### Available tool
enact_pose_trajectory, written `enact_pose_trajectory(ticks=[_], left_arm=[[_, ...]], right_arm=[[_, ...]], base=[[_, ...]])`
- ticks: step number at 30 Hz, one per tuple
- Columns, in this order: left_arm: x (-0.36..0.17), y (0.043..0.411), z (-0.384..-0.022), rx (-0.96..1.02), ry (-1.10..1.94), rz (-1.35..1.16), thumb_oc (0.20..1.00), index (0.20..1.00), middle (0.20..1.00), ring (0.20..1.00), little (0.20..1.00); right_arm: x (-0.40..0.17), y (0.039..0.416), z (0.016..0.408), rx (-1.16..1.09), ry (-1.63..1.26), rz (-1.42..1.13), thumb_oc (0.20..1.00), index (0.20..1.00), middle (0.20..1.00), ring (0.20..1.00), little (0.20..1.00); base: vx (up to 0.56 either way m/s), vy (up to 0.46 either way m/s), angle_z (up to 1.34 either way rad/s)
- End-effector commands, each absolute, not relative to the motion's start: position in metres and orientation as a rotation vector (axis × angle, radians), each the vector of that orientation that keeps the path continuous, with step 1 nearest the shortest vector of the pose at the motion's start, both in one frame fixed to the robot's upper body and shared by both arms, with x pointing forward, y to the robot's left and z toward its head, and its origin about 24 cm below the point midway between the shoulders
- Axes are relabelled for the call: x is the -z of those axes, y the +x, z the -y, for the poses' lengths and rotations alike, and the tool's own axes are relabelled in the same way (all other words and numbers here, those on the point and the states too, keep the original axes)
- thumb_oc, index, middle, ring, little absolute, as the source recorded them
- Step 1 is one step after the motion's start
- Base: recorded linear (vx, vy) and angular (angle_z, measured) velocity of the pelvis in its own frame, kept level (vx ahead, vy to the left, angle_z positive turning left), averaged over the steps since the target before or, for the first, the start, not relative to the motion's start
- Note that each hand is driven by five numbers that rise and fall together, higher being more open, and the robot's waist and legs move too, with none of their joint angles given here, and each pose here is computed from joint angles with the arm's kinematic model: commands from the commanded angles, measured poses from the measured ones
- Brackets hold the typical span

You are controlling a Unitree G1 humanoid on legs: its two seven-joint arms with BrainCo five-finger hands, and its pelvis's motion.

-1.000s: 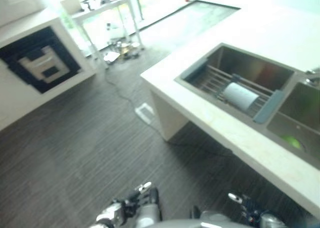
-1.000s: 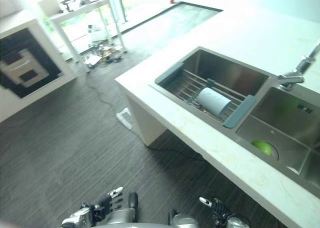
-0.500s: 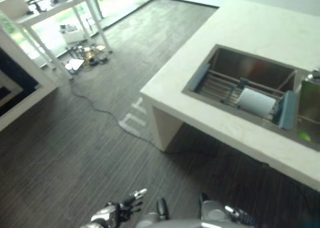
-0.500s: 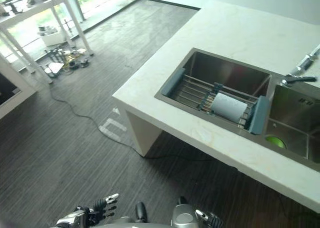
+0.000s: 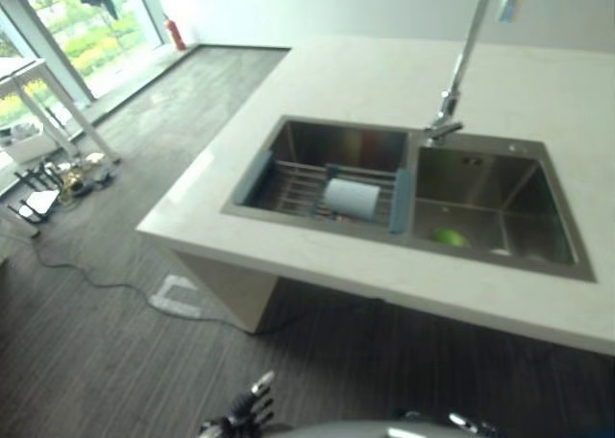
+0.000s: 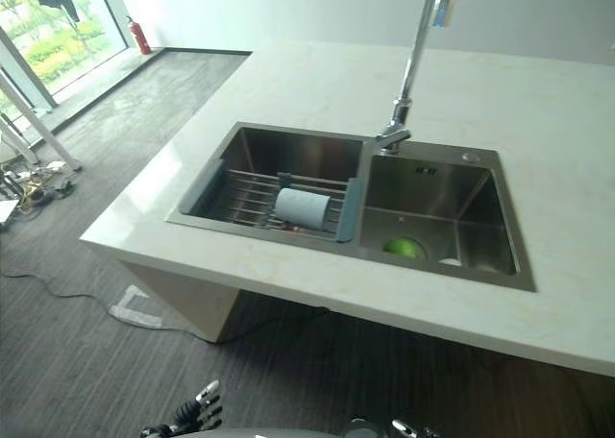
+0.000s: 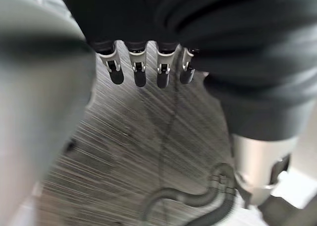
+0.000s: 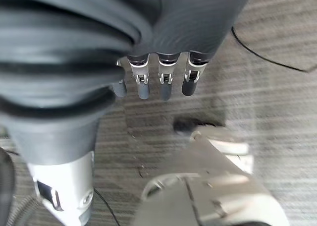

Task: Place the dishes in the dishwasher.

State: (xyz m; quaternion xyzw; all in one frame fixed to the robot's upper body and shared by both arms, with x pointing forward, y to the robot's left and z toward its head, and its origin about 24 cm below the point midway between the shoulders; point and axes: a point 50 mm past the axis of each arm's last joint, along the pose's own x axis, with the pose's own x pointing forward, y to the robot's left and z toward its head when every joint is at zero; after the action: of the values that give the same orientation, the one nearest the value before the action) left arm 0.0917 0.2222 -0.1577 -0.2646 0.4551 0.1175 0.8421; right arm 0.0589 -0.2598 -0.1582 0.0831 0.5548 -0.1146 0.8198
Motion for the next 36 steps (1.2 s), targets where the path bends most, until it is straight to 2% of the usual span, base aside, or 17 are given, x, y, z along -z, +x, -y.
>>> enact_pose_trajectory(ticks=[1,4,7,10,21,26,29,31,33,35,36], left_arm=[[0.151,0.116,-0.22,-0.179,-0.531,-0.915,1.0,1.0,1.0,1.0,1.0],[0.153,0.112,-0.217,-0.158,-0.544,-0.925,1.0,1.0,1.0,1.0,1.0],[0.153,0.113,-0.217,-0.113,-0.483,-0.942,1.0,1.0,1.0,1.0,1.0],[0.153,0.109,-0.224,-0.179,-0.514,-0.929,1.0,1.0,1.0,1.0,1.0],[0.15,0.096,-0.248,-0.326,-0.536,-0.867,1.0,1.0,1.0,1.0,1.0],[0.154,0.082,-0.251,-0.396,-0.503,-0.96,1.0,1.0,1.0,1.0,1.0],[0.154,0.066,-0.273,-0.681,-0.501,-0.978,1.0,1.0,1.0,1.0,1.0],[0.143,0.063,-0.302,-0.86,-0.536,-0.875,1.0,1.0,1.0,1.0,1.0],[0.128,0.07,-0.329,-0.939,-0.578,-0.719,1.0,1.0,1.0,1.0,1.0],[0.097,0.082,-0.369,-0.999,-0.492,-0.528,1.0,1.0,1.0,1.0,1.0],[0.091,0.084,-0.374,-1.008,-0.461,-0.501,1.0,1.0,1.0,1.0,1.0]], right_arm=[[0.152,0.081,0.27,0.263,0.146,-1.129,1.0,1.0,1.0,1.0,1.0],[0.147,0.082,0.284,0.306,0.154,-1.114,1.0,1.0,1.0,1.0,1.0],[0.148,0.081,0.282,0.342,0.245,-1.097,1.0,1.0,1.0,1.0,1.0],[0.152,0.075,0.272,0.254,0.203,-1.134,1.0,1.0,1.0,1.0,1.0],[0.154,0.062,0.274,0.333,0.291,-1.139,1.0,1.0,1.0,1.0,1.0],[0.153,0.061,0.277,0.338,0.294,-1.131,1.0,1.0,1.0,1.0,1.0],[0.15,0.063,0.284,0.365,0.306,-1.1,1.0,1.0,1.0,1.0,1.0],[0.145,0.067,0.292,0.371,0.302,-1.06,1.0,1.0,1.0,1.0,1.0],[0.142,0.066,0.298,0.39,0.3,-1.042,1.0,1.0,1.0,1.0,1.0],[0.141,0.063,0.303,0.436,0.337,-1.02,1.0,1.0,1.0,1.0,1.0],[0.141,0.062,0.303,0.443,0.343,-1.018,1.0,1.0,1.0,1.0,1.0]], base=[[0.09,0.173,-0.72],[0.16,0.267,-0.64],[0.12,0.25,-0.2],[0.12,0.108,0.07],[0.05,-0.01,-0.05],[0.01,-0.006,-0.02],[0.0,0.0,0.0],[-0.02,0.011,0.0],[-0.06,0.028,0.01],[-0.08,0.018,0.04],[-0.07,0.012,0.01]])
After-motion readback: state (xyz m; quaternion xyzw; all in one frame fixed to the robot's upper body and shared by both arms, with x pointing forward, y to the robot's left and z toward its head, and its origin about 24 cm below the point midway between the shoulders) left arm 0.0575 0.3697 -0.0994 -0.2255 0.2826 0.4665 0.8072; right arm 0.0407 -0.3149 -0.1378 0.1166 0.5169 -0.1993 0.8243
